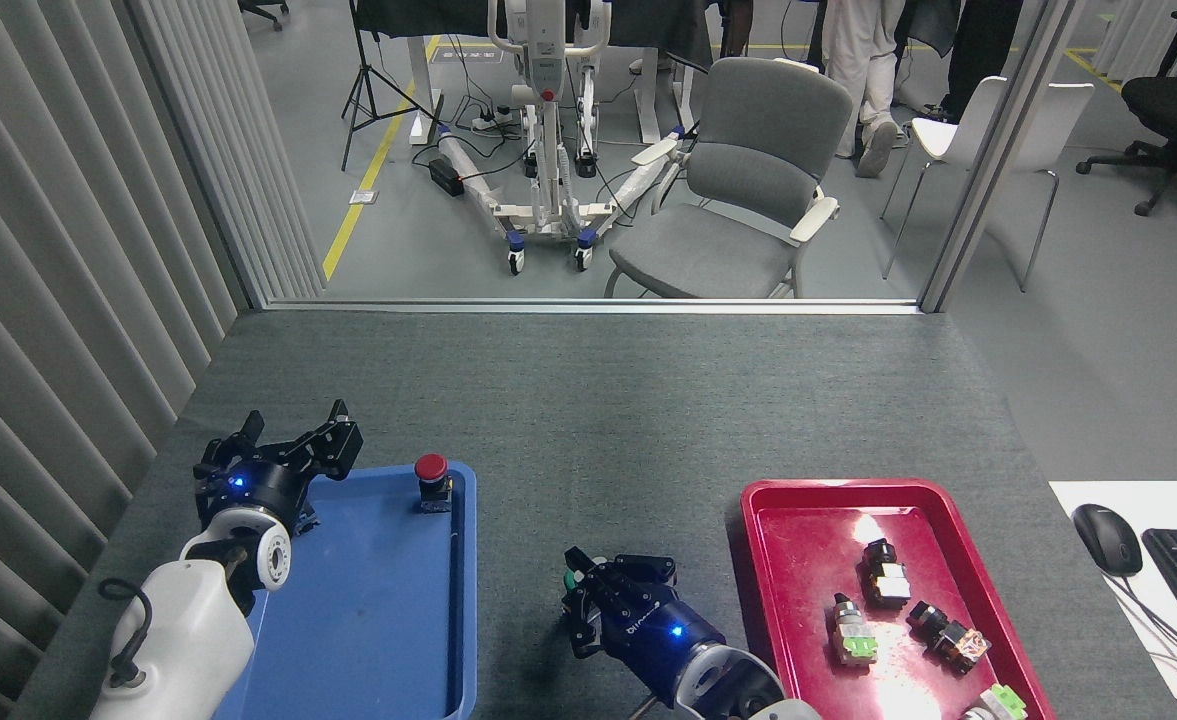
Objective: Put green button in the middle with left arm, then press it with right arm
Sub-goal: 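Move the right gripper over the green button and press down, then hold the press on the green button, then lift the right gripper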
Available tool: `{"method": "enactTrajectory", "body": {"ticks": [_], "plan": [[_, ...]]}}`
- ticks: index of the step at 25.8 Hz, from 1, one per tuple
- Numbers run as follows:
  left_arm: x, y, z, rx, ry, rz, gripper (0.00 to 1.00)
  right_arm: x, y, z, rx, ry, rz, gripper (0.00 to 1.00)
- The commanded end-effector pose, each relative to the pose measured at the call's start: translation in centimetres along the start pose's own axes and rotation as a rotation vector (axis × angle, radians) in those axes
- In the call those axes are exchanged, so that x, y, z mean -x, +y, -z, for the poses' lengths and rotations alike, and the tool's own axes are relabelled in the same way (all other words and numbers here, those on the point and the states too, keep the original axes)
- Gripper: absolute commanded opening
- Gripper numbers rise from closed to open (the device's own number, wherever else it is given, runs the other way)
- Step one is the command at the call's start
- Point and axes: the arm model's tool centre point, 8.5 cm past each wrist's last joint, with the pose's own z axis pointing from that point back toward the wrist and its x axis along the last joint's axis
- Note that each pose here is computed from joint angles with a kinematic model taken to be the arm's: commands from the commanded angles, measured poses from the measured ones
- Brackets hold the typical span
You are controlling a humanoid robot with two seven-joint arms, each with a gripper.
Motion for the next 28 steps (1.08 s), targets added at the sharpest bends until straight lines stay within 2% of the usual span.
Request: {"method": "enactTrajectory", "body": {"ticks": [1,5,9,11,16,23,28], "plan": [[0.2,-0.3,-0.2,0.005,-0.005,0.001,1.0,-0.2,0.3,0.4,-0.015,-0.01,-0.001,0.0],[-0.8,-0.3,-0.4,0.008,-0.08,0.003,1.0,-0.5,0.7,0.5,-0.027,-0.012,0.006,0.0],[-2.2,-3.5,-3.6,0.042,-0.211,-0.01,1.0,-0.9,1.3,0.6,-0.046,-0.01,0.006,0.0],[-3.1,-4.1,-5.5,0.04,-0.249,-0.018,1.0,-0.8,1.7,0.6,-0.057,-0.001,0.007,0.0],[-4.2,-4.4,-8.6,0.018,-0.296,-0.032,1.0,-0.5,1.8,0.6,-0.061,0.042,0.012,0.0],[-4.6,-4.1,-8.9,0.009,-0.306,-0.034,1.0,-1.0,2.4,0.8,-0.08,0.03,0.014,0.0],[-4.1,-4.1,-8.9,0.008,-0.294,-0.04,1.0,-1.1,2.9,0.7,-0.137,0.029,0.014,0.0]]}}
